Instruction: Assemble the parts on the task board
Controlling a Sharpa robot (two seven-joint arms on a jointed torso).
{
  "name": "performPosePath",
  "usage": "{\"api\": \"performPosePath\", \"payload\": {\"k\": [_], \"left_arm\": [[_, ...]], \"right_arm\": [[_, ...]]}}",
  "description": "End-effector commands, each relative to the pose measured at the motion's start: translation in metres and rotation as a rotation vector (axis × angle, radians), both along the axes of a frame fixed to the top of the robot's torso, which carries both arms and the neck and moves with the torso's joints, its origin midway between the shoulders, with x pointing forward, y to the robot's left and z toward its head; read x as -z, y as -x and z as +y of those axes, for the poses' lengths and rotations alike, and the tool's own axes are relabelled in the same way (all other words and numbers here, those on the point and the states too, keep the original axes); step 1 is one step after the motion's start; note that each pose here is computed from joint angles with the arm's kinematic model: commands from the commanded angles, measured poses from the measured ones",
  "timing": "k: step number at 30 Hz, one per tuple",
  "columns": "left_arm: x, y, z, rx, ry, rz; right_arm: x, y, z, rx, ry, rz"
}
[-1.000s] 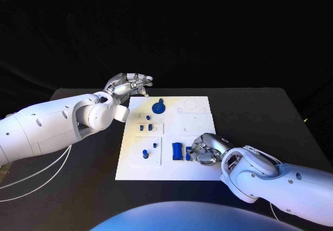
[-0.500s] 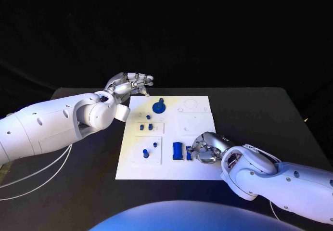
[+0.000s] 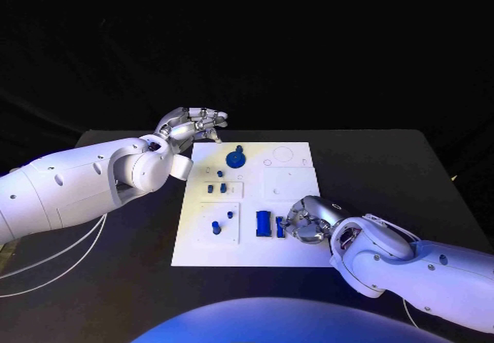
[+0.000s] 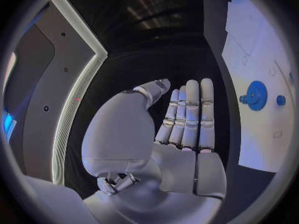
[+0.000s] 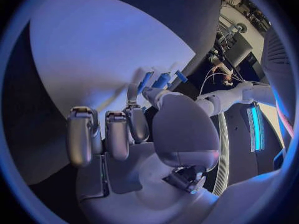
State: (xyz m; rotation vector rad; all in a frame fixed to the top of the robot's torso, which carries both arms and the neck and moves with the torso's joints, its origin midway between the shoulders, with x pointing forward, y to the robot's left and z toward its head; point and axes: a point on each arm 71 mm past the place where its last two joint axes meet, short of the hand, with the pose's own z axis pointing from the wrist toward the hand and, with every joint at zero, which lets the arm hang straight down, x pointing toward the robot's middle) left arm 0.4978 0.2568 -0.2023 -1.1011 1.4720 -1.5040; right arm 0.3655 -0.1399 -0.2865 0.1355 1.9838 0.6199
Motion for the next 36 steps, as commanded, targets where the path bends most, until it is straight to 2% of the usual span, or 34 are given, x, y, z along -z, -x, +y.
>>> {"api": "performPosePath", "payload": {"k": [1,13,17,21,25,27,34,36], "left_arm": [[-0.0011,0.0004,-0.002,0.016,0.006,-0.006],[-0.0008,-0.0001,-0.002,0.015,0.006,-0.007],[0.0001,-0.0006,-0.002,0.012,0.005,-0.007],[0.0040,0.0010,0.000,0.003,0.004,-0.002],[0.0106,0.0028,0.001,-0.006,0.009,0.008],[0.0139,0.0033,0.002,-0.009,0.011,0.012],[0.0272,0.0012,0.005,-0.041,0.055,0.025],[0.0287,0.0005,0.006,-0.049,0.064,0.024]], "right_arm": [[0.000,0.001,0.001,-0.020,0.013,-0.006],[-0.004,0.002,-0.002,-0.021,-0.019,-0.037],[-0.009,-0.002,-0.010,-0.003,-0.108,-0.055],[-0.014,-0.015,-0.020,0.026,-0.275,-0.006],[-0.021,-0.033,-0.035,0.085,-0.472,0.043],[-0.024,-0.040,-0.042,0.108,-0.528,0.045],[-0.032,-0.085,-0.075,0.204,-0.696,0.003],[-0.033,-0.093,-0.081,0.217,-0.718,-0.004]]}}
